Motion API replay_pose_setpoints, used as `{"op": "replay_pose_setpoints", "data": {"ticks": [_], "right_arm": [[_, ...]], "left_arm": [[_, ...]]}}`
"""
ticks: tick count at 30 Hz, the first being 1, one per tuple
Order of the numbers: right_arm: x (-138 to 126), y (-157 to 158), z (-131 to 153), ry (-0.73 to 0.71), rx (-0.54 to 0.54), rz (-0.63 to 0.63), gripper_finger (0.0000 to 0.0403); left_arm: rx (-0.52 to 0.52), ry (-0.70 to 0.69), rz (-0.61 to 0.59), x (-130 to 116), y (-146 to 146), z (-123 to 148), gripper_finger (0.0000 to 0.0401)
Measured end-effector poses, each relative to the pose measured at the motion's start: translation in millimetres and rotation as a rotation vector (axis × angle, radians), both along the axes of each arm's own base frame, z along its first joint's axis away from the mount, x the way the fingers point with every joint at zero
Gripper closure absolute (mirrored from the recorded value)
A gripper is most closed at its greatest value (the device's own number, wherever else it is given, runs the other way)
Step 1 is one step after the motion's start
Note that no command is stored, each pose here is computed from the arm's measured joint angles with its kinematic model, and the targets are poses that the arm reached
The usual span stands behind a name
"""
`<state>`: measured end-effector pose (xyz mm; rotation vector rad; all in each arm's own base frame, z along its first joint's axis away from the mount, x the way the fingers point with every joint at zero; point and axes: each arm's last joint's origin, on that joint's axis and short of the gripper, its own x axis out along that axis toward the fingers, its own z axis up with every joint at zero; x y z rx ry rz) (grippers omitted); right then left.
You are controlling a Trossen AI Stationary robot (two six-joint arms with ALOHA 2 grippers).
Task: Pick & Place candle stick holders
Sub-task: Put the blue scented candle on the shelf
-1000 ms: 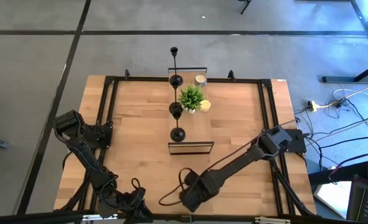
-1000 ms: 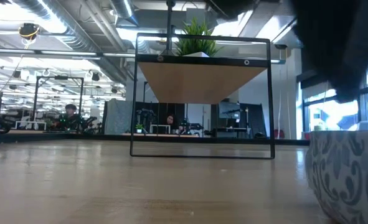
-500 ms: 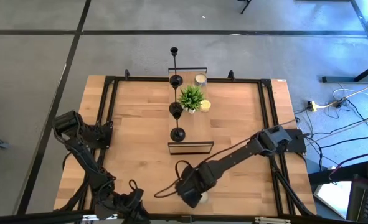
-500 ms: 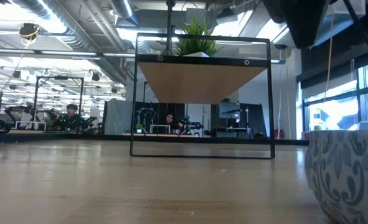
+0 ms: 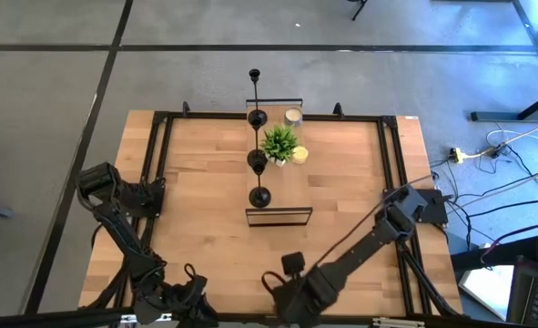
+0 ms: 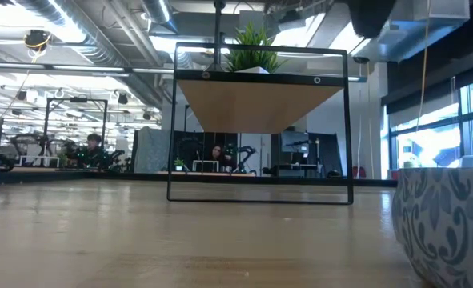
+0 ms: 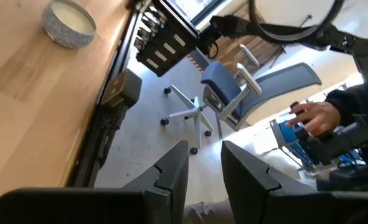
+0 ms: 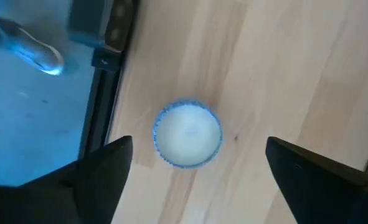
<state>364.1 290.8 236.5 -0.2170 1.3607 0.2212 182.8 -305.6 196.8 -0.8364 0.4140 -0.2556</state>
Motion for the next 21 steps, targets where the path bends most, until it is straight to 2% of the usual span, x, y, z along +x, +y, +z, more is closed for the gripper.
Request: {"op": "replay_pose_setpoints", "data": {"ticks": [3,9,15,21], "right_arm": [[-5,8,0,-0.039,-0.032,0.050,0.0019],[-3,9,-3,-0.050,-0.013,0.012,0.0004],[4,8,-21,-0.048,0.020,0.000,0.0003],[0,5,-38,-0.004,-0.006,-0.006,0.0003]], "left_arm": [[0.006,-0.010,0.024,-3,-1,0,0.0311],[0.035,-0.030,0.056,-7,-2,0,0.0311],[0.045,-0.035,0.074,-7,-2,0,0.0311],[0.040,-0.037,0.073,-8,-2,0,0.0311]]}}
